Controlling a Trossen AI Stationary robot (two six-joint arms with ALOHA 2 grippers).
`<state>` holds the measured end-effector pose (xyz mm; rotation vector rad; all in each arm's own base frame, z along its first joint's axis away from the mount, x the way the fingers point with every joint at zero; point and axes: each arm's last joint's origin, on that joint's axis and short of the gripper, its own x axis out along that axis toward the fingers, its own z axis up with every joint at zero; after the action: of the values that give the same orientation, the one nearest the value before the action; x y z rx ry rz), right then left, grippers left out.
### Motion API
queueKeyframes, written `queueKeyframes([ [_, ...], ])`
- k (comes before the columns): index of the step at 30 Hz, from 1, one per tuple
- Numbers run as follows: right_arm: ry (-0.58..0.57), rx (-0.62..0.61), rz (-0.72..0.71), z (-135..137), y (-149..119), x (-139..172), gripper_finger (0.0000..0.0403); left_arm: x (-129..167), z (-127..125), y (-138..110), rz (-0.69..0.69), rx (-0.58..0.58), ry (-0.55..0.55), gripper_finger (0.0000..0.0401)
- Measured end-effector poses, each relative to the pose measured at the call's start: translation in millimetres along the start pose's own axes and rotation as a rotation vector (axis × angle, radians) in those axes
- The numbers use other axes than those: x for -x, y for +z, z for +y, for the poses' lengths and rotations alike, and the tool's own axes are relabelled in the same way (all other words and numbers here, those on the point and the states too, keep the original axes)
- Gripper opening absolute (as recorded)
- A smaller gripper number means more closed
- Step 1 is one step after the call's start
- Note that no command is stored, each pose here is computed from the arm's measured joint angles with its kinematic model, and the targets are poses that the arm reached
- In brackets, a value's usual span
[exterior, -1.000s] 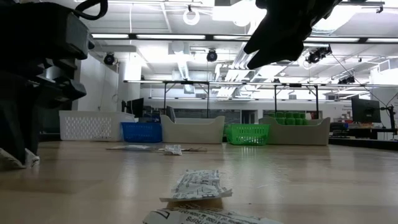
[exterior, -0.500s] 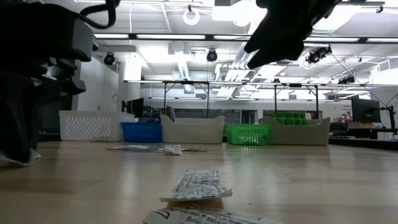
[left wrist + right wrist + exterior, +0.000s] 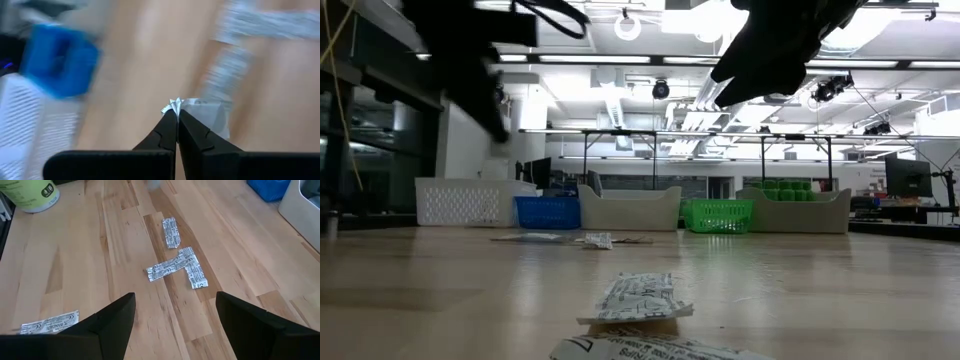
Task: Pick & Place Travel size toiletries
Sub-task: Put the bandage pack into the left white bin
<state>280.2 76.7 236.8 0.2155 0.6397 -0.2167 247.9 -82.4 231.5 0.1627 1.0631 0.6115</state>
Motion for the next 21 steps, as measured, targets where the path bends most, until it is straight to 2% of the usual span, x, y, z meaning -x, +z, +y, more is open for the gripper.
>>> queueKeyframes([
  [6,0.000,0.018,0.000,0.0,0.0,0.0,0.0270,-23.5,65.0,20.8,-0.013,0.188,0.270,0.0000],
  [13,0.000,0.025,-0.005,-0.4,0.8,-0.3,0.0270,-67.5,146.3,20.6,0.144,0.411,0.564,0.0000],
  [17,-0.001,0.030,-0.003,-0.5,0.6,-0.3,0.0270,-88.3,186.4,8.8,0.236,0.544,0.662,0.0000],
  [21,-0.001,0.044,-0.003,-0.5,0.6,-0.3,0.0270,-109.7,211.5,-3.0,0.278,0.622,0.646,0.0001],
])
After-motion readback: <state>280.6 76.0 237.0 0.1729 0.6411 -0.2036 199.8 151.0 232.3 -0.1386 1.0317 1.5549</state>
